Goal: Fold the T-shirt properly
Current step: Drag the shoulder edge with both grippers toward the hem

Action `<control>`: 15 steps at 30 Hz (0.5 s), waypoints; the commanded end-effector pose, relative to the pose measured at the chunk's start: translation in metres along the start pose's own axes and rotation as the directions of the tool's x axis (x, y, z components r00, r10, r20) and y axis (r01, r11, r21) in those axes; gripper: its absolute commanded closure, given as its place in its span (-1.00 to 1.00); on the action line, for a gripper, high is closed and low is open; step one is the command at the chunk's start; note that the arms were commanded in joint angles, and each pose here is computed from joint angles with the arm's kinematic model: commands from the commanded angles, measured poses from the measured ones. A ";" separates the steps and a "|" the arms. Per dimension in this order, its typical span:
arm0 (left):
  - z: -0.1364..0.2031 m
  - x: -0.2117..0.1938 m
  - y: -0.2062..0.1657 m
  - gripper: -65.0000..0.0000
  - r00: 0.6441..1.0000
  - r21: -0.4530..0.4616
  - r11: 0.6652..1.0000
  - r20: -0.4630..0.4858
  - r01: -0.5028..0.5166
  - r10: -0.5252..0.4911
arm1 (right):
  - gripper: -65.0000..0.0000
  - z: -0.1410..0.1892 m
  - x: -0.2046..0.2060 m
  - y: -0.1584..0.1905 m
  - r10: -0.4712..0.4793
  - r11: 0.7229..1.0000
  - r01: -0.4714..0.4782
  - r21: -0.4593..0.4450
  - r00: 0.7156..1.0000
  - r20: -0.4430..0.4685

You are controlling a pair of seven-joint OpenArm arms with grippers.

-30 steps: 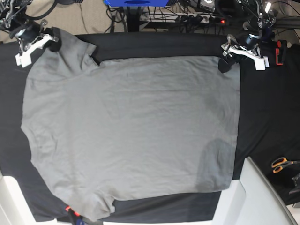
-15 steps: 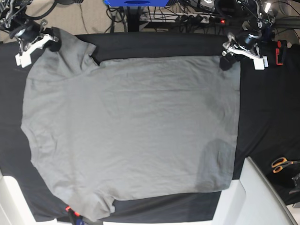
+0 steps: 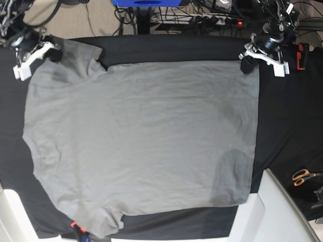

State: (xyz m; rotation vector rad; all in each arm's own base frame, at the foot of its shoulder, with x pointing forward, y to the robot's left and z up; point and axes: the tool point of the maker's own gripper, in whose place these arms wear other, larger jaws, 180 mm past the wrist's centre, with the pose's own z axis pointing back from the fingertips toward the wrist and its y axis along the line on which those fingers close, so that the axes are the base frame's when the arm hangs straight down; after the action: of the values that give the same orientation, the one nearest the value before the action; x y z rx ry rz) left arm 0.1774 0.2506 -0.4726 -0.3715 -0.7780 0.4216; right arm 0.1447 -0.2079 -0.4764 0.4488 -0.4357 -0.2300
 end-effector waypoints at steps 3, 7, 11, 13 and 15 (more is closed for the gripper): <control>-0.003 0.015 -0.004 1.00 1.000 0.002 1.000 -0.012 0.008 -0.008 | 0.99 0.006 0.027 -0.001 0.051 0.999 -0.051 -0.001 0.998 0.026; -0.004 0.034 -0.013 1.00 0.999 0.002 0.999 0.021 0.035 -0.035 | 0.99 0.002 0.048 0.007 0.077 0.997 -0.078 0.014 0.996 0.044; -0.012 0.051 -0.018 1.00 1.000 0.015 1.000 0.017 0.020 -0.021 | 0.99 0.004 0.080 0.008 0.117 0.993 -0.118 0.010 0.990 0.075; -0.017 0.058 -0.019 1.00 1.000 0.029 1.000 0.018 0.002 -0.003 | 0.99 0.007 0.096 0.008 0.137 0.990 -0.138 0.002 0.986 0.092; -0.021 0.067 -0.021 1.00 0.999 0.029 1.000 0.036 -0.007 0.006 | 0.98 0.004 0.109 0.007 0.135 0.991 -0.137 0.009 0.986 0.098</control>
State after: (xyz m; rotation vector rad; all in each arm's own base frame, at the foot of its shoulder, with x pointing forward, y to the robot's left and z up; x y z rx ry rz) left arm 0.2324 0.2556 -0.4475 -0.3438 -0.7594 0.4487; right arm 0.2338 -0.2330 -0.4374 0.4262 -0.5393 -0.1240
